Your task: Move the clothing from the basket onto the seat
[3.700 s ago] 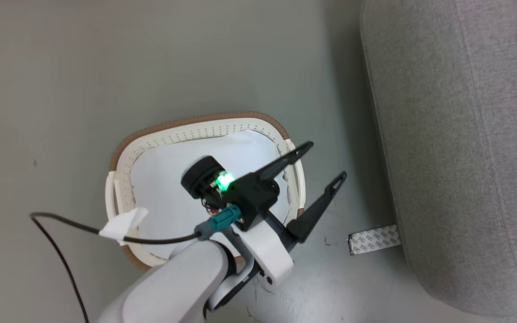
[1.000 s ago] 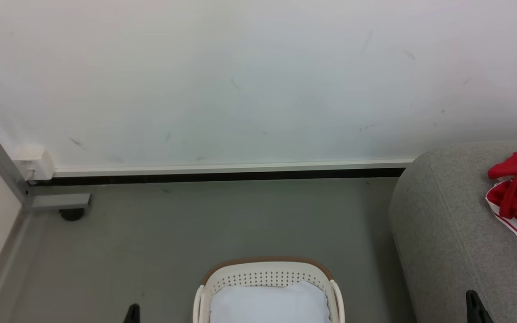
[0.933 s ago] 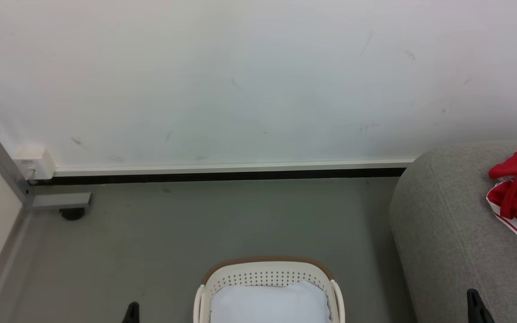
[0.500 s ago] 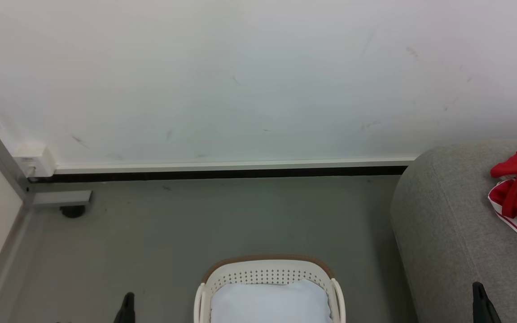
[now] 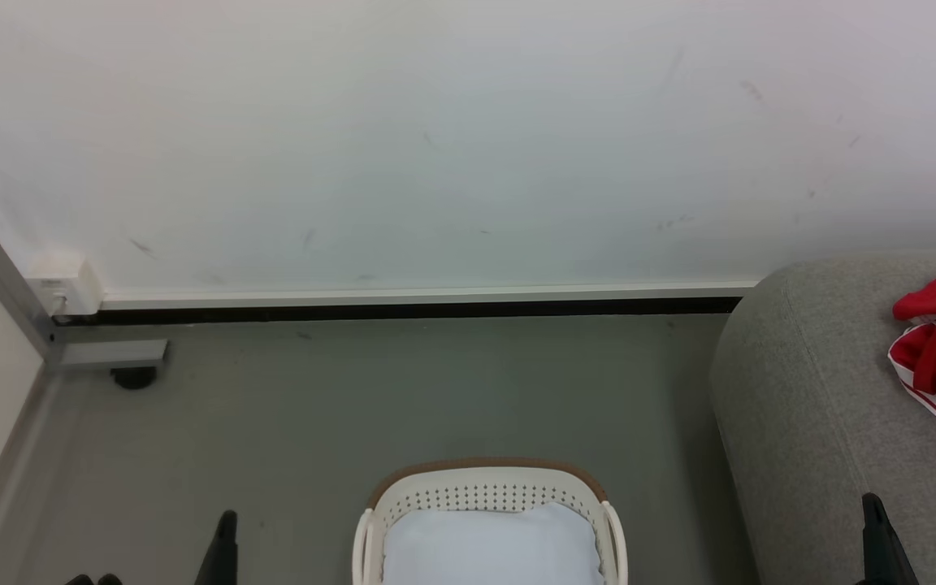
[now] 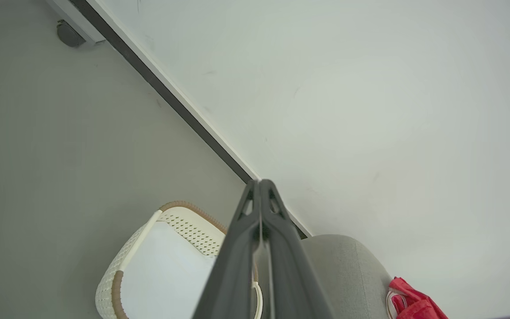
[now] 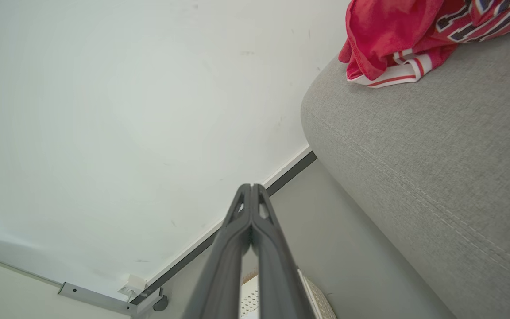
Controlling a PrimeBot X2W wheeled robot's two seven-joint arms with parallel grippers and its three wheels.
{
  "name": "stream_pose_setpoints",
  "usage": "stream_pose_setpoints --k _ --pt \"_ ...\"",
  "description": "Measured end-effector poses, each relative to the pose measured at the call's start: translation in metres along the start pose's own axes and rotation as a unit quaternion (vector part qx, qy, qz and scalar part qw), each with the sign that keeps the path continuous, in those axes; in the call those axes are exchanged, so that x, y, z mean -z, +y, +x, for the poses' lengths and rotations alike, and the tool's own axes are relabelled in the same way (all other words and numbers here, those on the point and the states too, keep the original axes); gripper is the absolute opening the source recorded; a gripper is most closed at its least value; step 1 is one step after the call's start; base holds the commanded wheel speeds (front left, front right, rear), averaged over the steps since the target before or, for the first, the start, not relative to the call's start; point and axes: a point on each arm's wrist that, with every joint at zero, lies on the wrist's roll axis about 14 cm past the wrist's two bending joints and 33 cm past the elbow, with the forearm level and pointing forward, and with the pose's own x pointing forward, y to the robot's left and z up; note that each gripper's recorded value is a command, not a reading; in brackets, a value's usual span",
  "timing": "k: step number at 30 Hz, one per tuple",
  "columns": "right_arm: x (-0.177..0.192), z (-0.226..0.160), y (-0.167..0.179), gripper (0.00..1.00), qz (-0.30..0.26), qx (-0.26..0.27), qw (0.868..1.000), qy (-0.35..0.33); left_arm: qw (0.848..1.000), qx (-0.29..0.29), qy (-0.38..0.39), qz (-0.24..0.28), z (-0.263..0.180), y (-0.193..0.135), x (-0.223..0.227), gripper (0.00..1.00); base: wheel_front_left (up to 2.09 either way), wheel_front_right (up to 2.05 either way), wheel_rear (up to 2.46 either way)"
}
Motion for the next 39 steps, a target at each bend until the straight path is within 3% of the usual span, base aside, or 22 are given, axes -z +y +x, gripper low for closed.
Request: stream_pose_setpoints --k 17,39 --pt "-0.005 0.010 0.009 0.00 0.098 -0.009 0.995 0.002 0.995 0.007 -0.002 -0.096 0.007 -0.004 -0.009 0.00 0.00 0.00 0.00" --pt "-0.009 0.018 0.018 0.00 0.204 -0.023 0.979 0.009 0.979 0.025 -0.007 -0.201 0.015 -0.010 -0.020 0.00 0.00 0.00 0.00"
